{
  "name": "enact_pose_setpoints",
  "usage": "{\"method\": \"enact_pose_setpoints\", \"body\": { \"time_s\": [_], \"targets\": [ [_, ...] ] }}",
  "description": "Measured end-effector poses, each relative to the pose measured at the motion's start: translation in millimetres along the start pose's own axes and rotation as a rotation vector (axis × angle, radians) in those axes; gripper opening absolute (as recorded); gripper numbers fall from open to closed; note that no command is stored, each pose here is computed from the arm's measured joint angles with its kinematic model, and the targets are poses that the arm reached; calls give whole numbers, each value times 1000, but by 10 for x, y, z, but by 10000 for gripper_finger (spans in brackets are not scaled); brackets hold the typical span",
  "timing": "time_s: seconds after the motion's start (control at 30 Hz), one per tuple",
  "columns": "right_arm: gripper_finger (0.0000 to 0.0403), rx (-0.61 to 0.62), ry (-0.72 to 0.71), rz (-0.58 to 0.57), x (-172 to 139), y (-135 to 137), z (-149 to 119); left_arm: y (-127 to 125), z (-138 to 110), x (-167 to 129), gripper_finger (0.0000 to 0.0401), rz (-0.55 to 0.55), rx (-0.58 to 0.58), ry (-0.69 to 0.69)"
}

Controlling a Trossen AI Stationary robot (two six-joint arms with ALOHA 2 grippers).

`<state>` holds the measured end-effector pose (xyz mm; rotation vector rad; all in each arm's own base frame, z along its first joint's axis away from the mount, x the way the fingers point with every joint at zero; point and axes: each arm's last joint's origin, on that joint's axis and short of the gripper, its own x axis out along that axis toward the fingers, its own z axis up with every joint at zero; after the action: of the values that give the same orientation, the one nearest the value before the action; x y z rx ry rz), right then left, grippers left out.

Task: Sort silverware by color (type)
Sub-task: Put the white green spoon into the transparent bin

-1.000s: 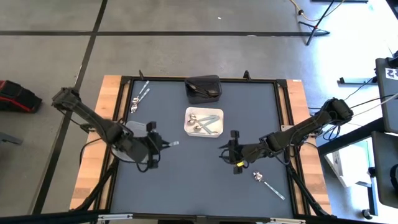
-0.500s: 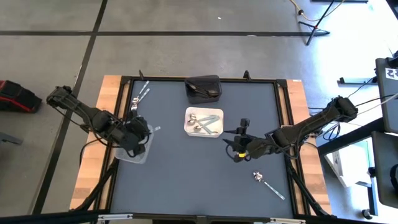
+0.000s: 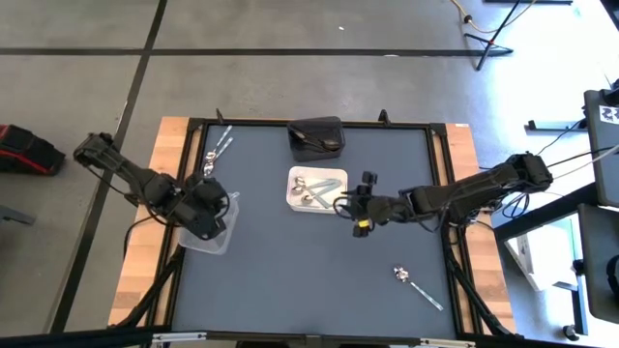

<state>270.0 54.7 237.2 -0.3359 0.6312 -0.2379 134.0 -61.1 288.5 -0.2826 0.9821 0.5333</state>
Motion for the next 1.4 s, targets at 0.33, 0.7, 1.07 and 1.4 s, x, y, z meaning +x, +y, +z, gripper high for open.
{"method": "enact_pose_setpoints", "body": {
  "time_s": [0.33, 0.7, 1.07, 1.4],
  "targets": [
    [156, 291, -16, 123, 138, -170, 61, 42, -306, 134, 33, 77, -174, 157],
    [156, 313, 273, 188, 608, -434, 299, 56, -472, 321, 33, 106, -225, 240],
    [156, 266, 515, 181, 963, -489, 539, 56, -462, 323, 33, 109, -214, 208],
    [156, 255, 514, 205, 965, -481, 547, 33, -453, 327, 33, 86, -227, 199]
  ]
}}
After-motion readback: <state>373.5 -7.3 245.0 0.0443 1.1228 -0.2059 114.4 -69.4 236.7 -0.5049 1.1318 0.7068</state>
